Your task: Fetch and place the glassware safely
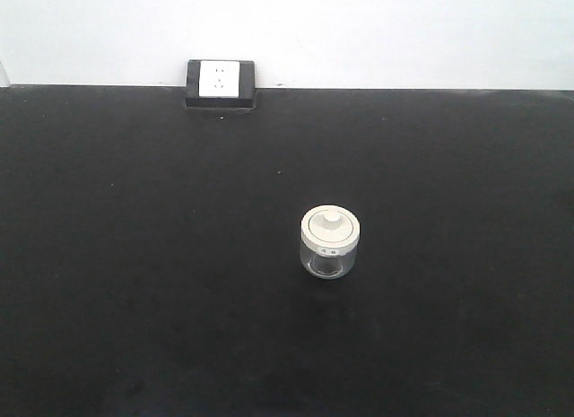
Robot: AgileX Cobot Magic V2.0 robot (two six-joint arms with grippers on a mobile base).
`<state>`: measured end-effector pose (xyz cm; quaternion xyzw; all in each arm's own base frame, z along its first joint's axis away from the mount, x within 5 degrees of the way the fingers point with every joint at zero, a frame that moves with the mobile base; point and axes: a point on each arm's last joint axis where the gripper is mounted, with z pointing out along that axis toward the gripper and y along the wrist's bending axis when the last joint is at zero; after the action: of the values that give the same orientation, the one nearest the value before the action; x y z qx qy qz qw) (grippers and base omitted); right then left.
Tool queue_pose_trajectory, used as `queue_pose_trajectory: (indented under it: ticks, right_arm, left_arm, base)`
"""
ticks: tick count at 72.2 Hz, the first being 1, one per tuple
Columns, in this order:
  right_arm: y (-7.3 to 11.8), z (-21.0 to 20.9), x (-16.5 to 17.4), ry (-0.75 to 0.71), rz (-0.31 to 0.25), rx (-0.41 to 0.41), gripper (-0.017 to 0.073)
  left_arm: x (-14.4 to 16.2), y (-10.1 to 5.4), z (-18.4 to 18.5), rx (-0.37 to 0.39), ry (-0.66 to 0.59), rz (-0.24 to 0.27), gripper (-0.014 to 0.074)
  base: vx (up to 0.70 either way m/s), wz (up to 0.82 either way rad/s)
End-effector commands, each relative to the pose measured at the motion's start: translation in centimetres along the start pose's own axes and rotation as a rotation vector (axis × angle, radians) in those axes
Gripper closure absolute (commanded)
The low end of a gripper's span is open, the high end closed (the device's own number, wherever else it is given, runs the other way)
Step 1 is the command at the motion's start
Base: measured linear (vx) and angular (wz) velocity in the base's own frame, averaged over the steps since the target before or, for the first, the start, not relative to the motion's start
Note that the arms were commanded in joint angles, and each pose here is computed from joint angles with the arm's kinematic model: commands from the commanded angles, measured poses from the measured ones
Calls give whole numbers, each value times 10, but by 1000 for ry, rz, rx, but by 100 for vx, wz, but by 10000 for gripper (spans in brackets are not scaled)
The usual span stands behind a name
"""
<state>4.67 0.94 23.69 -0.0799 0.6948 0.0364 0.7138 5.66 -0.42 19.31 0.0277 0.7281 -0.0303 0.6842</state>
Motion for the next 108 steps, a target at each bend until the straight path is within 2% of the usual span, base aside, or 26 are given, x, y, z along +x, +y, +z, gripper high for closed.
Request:
queue_pose_trajectory:
  ticks: [1,4,5,25,36,48,61,108]
  right_arm:
    - [-4,-1,-9,-121,9,46,567]
    - [-4,0,-4,-130,29,48,567]
    - [-4,1,-3,-131,18,50,567]
    - [-2,7,29,-152,44,55,567]
    - [-7,7,30,-134,89,128,567]
    - [-10,6,30,-132,77,194,567]
    - [-10,7,33,-106,44,195,567]
    - [-10,7,33,-99,46,195,567]
  left_arm:
    - [3,-1,0,7,-52,0,601]
    - [3,-1,0,7,-52,0,601]
    - [3,-1,0,7,-52,0,601]
    - [3,-1,0,7,-52,0,601]
    - [3,-1,0,7,-52,0,601]
    - [3,-1,0,7,-52,0,601]
    - [3,-1,0,7,-52,0,601]
    - [3,-1,0,7,-52,0,601]
  base:
    - [0,0]
    - [0,0]
    - [0,0]
    - [0,0]
    - [0,0]
    - [0,0]
    - [0,0]
    - [0,0]
